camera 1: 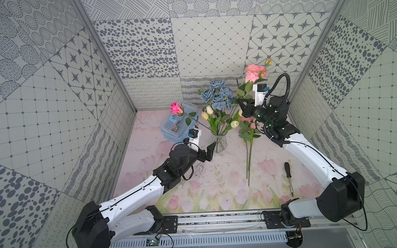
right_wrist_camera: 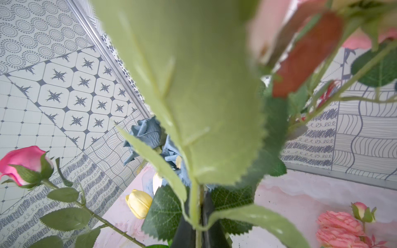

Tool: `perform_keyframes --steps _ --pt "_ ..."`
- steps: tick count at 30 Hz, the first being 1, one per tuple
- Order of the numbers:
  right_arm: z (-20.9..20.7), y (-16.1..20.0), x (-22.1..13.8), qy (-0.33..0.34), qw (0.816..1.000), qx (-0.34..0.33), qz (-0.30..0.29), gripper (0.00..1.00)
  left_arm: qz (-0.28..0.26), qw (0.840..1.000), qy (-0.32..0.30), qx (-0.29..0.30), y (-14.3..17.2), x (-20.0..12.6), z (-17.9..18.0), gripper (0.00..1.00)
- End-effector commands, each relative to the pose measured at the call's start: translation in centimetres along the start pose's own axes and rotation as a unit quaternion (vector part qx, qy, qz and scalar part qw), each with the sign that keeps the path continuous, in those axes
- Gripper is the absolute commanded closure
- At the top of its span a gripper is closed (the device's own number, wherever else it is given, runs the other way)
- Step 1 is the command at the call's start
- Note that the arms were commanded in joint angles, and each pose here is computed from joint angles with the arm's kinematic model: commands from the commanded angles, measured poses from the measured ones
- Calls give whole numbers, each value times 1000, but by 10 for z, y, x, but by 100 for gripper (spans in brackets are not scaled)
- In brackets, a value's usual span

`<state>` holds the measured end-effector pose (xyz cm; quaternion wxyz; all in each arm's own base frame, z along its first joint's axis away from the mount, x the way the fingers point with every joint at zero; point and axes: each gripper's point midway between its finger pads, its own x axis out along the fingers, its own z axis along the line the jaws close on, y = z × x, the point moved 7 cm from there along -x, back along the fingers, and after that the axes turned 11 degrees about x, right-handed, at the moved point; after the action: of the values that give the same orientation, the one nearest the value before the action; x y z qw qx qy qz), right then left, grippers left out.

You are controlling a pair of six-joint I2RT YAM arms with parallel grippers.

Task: Pick out pink flowers from the vase
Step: Pick up the flower from the vase.

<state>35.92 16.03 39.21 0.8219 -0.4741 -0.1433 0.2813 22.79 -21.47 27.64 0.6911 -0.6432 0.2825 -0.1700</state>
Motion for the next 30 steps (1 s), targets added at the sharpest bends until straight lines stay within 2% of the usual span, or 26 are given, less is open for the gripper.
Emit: perform_keyframes --steps 1,7,13,17,19,21,24,26,30 --pt "24 -26 -11 -25 998 -51 -39 88 -23 1000 -7 -9 -9 -3 2 1" --pt "30 -34 -12 -27 997 -59 -41 86 -28 1000 -3 -9 -12 -6 2 1" --pt "32 -35 -10 -32 997 -59 -42 79 -28 1000 -4 -6 -13 -10 2 1" --pt "28 -26 -2 -25 998 -55 -21 74 -29 1000 -5 -5 -14 -13 3 1" --pt "26 -22 2 -25 998 -55 -15 70 -29 1000 -6 -4 -14 -14 3 1" --pt "25 -19 4 -26 998 -57 -8 58 -28 1000 -7 -2 -14 -15 4 1" --pt "21 -17 8 -17 998 -58 1 56 -27 1000 -9 -1 -13 -16 4 1" --pt "20 -16 9 -14 998 -60 1 60 -27 1000 -12 0 -12 -16 5 1" --pt "17 -16 11 -8 998 -64 -1 86 -25 1000 -13 0 -10 -15 5 1"
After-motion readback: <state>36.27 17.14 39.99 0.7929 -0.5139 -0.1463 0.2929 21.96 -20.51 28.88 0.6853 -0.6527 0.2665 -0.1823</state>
